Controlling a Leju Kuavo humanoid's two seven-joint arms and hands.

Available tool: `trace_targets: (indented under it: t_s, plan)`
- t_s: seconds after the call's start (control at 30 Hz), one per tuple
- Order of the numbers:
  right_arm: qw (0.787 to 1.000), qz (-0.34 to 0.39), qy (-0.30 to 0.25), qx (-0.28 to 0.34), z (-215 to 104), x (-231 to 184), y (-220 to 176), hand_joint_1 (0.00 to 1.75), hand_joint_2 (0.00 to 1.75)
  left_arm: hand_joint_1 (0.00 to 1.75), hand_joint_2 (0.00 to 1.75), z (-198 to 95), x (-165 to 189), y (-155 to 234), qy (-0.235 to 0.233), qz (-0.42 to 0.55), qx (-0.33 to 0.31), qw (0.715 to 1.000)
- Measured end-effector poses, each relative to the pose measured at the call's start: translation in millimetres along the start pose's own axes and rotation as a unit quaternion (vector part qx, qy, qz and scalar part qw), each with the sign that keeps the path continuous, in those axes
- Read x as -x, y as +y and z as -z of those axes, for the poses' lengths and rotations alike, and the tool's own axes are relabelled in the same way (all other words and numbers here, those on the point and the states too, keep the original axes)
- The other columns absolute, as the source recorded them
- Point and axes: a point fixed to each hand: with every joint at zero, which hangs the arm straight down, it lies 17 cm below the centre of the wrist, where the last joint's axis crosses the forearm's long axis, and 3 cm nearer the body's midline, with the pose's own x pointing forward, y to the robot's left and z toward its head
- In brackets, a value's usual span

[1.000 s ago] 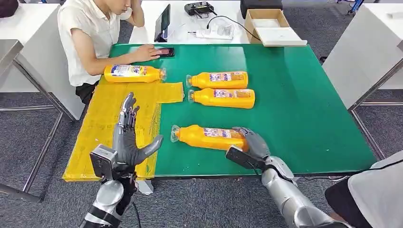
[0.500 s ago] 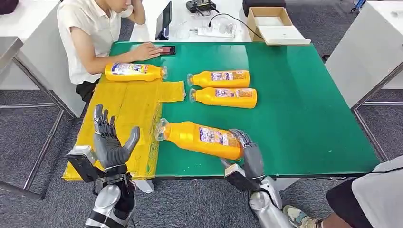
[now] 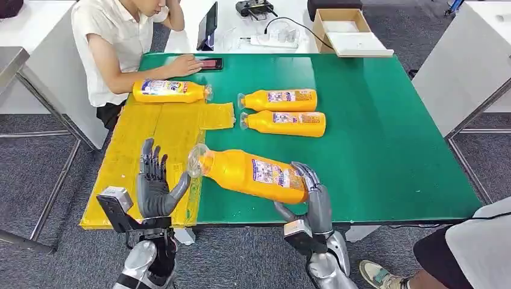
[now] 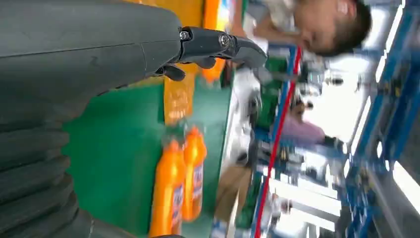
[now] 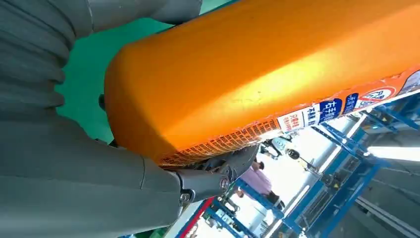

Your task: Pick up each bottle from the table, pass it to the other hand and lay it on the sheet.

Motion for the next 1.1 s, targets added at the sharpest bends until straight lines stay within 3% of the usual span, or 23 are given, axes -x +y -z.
trace_targets:
  t_s: [0.4, 0.9, 1.1]
  plan:
    - [1.0, 0.021, -0.015, -0.015, 16.0, -19.9, 29.3, 1.75, 1.75, 0.0, 1.75, -28.0, 11.0, -57.9, 0.017, -0.011, 0.13, 0.991]
    - [1.0, 0.018, -0.022, 0.003, 26.4, -25.7, 24.0, 1.75, 1.75, 0.0, 1.75, -55.3, 39.8, -83.7, 0.097, -0.079, 0.208, 0.97]
    - [0.999, 0.016, -0.027, -0.024, 23.4, -31.8, 47.4, 1.75, 1.75, 0.0, 1.75, -56.7, 43.4, -87.7, 0.116, -0.109, 0.216, 0.963]
